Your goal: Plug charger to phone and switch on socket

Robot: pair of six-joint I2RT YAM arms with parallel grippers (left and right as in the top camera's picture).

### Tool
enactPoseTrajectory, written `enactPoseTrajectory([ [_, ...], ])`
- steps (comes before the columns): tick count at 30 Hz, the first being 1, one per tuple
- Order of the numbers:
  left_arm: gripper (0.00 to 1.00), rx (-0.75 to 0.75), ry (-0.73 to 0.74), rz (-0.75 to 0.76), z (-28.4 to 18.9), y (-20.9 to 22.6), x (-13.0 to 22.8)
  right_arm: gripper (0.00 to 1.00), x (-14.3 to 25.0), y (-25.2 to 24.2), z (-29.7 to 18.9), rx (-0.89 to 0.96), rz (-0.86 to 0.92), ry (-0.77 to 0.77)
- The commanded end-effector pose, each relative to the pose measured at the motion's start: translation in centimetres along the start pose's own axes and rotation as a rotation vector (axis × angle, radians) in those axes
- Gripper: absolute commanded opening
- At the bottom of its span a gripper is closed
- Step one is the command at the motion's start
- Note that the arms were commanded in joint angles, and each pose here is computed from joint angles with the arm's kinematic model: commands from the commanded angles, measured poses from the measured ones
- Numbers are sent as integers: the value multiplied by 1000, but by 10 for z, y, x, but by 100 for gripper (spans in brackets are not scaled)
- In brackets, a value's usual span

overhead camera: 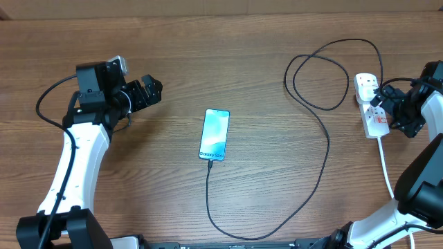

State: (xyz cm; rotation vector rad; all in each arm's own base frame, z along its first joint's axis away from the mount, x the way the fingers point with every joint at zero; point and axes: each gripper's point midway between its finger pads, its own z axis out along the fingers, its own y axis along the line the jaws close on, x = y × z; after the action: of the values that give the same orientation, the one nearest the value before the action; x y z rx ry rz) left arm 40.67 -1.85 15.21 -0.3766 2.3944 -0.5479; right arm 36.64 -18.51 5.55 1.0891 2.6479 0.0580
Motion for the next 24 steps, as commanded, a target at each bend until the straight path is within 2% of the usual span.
enactPoseTrajectory([
  [1, 100, 8, -41, 17, -12, -7, -8, 100, -12, 7, -16, -22, -16, -51],
  [14, 99, 28, -98, 39, -38, -17, -6, 100, -12, 7, -16, -22, -16, -51],
  [24, 99, -17, 29, -11, -24, 15, 67, 100, -12, 7, -16, -22, -16, -51],
])
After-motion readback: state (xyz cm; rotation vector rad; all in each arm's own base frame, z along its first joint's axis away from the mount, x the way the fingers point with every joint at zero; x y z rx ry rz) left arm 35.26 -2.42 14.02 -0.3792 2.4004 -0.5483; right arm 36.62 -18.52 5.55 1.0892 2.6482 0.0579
